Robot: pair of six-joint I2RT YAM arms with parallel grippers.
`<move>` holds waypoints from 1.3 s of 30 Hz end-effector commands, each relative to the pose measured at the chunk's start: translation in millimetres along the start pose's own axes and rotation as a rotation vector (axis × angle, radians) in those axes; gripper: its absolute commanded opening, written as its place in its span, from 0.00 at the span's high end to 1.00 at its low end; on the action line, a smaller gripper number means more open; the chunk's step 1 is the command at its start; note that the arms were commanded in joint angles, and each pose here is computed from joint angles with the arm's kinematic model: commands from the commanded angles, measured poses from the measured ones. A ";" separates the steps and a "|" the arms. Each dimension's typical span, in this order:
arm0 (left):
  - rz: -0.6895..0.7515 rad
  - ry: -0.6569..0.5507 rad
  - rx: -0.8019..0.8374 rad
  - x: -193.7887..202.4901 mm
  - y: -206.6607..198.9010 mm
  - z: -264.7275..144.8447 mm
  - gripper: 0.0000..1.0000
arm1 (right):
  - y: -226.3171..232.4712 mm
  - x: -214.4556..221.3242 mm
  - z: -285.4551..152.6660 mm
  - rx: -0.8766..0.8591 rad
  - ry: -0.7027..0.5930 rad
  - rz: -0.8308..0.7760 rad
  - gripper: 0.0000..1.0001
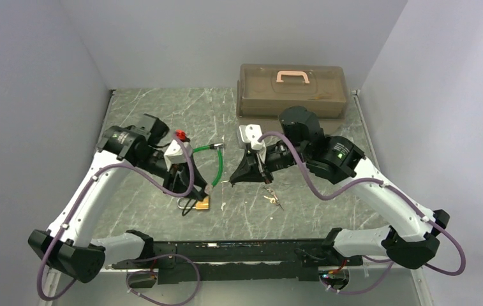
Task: Unlock with the key
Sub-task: Unlock the lock.
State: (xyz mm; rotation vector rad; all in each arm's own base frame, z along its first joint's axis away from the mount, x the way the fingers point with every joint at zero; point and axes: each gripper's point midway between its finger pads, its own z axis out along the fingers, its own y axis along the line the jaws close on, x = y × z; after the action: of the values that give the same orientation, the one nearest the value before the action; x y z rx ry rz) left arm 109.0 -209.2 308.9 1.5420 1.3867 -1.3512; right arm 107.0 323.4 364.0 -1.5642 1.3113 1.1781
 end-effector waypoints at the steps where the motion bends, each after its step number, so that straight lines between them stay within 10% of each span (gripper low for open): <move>1: -0.176 -0.054 0.168 -10.3 -36.0 17.6 1.00 | 8.7 -12.1 -20.8 0.053 0.042 -0.256 1.00; 12: -0.524 0.237 0.288 43.3 -38.7 48.3 1.00 | 29.0 26.4 -10.8 0.038 0.315 -0.324 1.00; 39: -0.416 0.217 0.342 38.2 -66.8 47.7 0.99 | 52.6 42.5 34.9 -0.033 0.359 -0.411 1.00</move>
State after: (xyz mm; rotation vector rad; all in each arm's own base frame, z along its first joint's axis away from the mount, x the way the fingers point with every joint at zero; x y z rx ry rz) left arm 38.8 -230.5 259.9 1.7167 1.8152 -1.7641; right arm 44.9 322.0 298.7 -2.0879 1.1728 0.7043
